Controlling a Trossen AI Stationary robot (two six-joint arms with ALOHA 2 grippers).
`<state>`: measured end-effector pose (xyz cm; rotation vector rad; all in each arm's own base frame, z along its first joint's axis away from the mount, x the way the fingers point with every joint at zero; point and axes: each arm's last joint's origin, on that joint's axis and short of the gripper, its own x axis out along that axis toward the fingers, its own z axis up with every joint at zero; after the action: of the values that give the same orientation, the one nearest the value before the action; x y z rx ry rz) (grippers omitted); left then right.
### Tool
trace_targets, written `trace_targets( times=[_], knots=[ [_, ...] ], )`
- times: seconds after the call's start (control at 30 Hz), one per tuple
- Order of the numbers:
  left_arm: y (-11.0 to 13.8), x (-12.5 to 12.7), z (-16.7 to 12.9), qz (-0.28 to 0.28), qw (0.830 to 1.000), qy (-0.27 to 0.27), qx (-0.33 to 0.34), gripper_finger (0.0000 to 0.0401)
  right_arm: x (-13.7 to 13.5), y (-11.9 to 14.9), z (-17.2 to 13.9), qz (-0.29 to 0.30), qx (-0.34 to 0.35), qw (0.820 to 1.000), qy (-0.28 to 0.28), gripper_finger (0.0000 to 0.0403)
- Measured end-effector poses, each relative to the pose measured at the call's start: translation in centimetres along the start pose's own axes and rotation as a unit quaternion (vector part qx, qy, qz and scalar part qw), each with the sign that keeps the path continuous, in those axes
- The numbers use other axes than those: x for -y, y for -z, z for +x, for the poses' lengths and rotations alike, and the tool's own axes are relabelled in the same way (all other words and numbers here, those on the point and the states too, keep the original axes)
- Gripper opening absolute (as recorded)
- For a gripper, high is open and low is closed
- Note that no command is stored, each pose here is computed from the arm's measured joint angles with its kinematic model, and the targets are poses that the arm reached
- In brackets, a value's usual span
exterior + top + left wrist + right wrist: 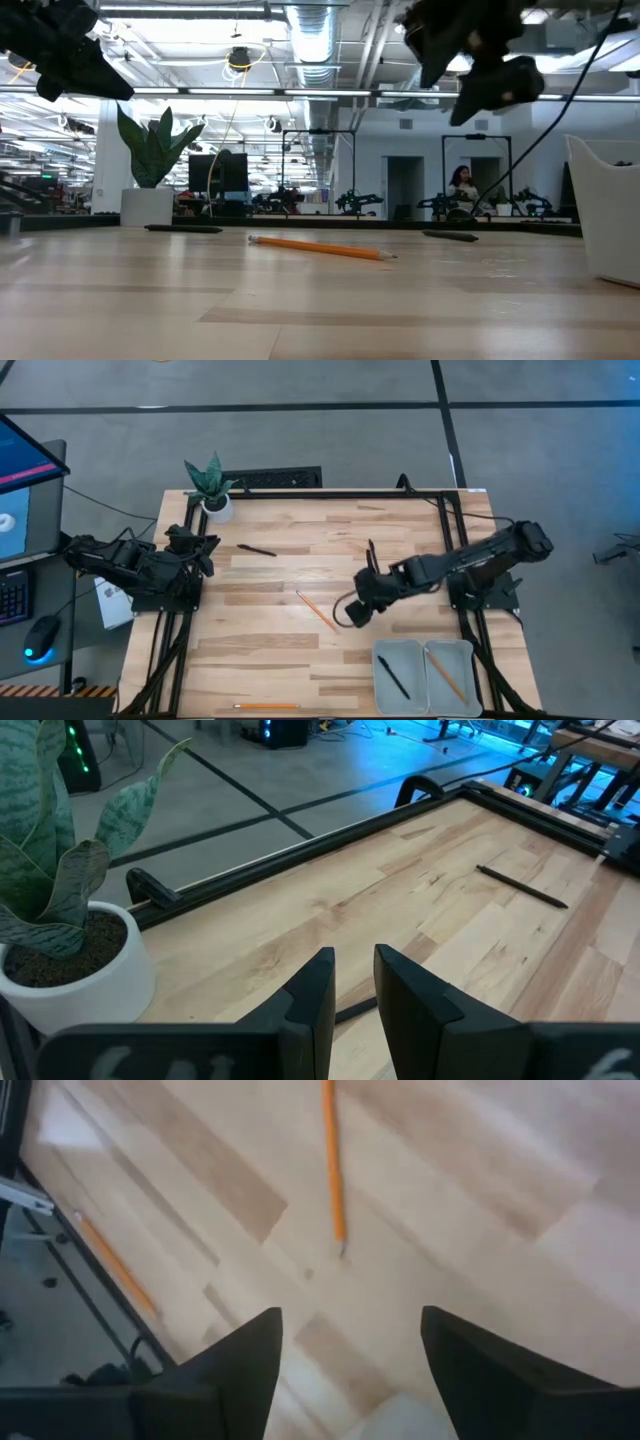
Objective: Sort pens & pencils
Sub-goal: Put the top right black pen into the bottom left gray bin
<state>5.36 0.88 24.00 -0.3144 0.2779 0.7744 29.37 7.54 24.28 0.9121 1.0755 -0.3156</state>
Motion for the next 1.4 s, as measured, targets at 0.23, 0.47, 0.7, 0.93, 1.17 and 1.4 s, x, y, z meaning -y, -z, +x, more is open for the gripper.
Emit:
trace_targets(
  times=[0.23, 0.47, 0.7, 0.93, 1.17, 1.4],
  knots=[
    [0.0, 0.0, 0.0, 0.000, 1.000, 0.000, 0.000, 0.0064, 1.4, -2.6, -0.3, 0.009, 0.018, 1.000, 0.007, 0.0265],
    [-0.1, -0.1, 0.0, 0.002, 1.000, -0.012, 0.011, 0.0064, 3.8, -5.0, -0.8, 0.059, 0.041, 0.996, 0.053, 0.0265],
    [-0.1, -0.1, 0.0, 0.002, 1.000, -0.018, 0.016, 0.0064, 6.3, -6.1, -1.4, 0.072, 0.035, 0.988, 0.132, 0.0265],
    [-0.1, -0.1, 0.0, 0.002, 1.000, -0.018, 0.016, 0.0064, 7.8, -7.5, -1.9, 0.100, 0.067, 0.979, 0.165, 0.0265],
    [-0.1, -0.1, 0.0, 0.002, 1.000, -0.018, 0.016, 0.0064, 9.1, -8.7, -1.3, 0.121, 0.089, 0.967, 0.208, 0.0265],
    [-0.1, -0.1, 0.0, 0.002, 1.000, -0.019, 0.017, 0.0064, 11.2, -9.5, 1.2, 0.132, 0.042, 0.954, 0.266, 0.0265]
  ],
)
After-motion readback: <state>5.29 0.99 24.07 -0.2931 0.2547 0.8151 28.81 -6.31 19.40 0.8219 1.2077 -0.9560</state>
